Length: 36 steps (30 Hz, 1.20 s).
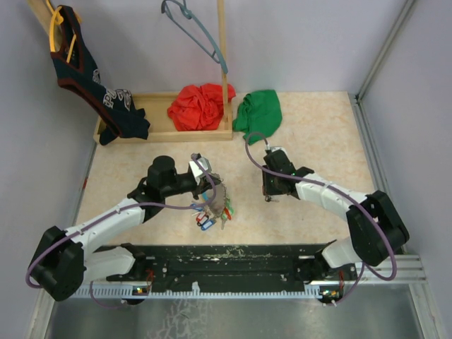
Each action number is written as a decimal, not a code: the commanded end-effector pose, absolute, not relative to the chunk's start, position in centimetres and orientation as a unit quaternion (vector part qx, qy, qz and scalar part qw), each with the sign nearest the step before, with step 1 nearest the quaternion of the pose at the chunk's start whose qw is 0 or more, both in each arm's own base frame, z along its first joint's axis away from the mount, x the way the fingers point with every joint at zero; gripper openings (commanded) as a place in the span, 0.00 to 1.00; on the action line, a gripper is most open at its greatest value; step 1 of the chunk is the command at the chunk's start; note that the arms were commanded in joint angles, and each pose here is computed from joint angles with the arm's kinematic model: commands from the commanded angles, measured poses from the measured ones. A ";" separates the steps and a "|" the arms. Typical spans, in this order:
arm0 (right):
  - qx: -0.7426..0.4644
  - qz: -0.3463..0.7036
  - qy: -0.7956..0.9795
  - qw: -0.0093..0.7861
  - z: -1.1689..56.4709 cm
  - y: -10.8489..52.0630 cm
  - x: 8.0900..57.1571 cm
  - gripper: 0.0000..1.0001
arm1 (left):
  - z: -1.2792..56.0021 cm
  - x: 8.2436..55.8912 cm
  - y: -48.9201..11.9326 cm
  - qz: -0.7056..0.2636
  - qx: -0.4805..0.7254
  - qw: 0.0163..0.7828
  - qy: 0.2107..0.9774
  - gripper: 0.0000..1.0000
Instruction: Put the keys on the keyring
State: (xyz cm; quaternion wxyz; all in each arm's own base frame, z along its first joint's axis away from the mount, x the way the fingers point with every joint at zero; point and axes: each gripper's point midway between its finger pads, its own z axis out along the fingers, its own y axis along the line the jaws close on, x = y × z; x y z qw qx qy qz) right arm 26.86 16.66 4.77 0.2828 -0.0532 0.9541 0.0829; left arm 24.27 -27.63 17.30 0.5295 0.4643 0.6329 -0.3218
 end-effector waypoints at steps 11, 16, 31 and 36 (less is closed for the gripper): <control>-0.060 0.112 0.961 0.246 5.6 17.4 28.3 0.34 | 19.7 24.1 -28.2 -0.332 0.467 0.557 0.601 0.00; -0.061 0.121 0.963 0.231 5.0 17.5 28.3 0.32 | 19.8 24.2 -28.2 -0.330 0.466 0.559 0.602 0.00; -0.053 0.123 0.967 0.218 3.7 17.1 28.5 0.23 | 19.8 24.1 -28.2 -0.331 0.466 0.558 0.602 0.00; -0.048 0.109 0.968 0.220 3.4 16.6 28.7 0.23 | 19.8 24.1 -28.2 -0.331 0.467 0.558 0.601 0.00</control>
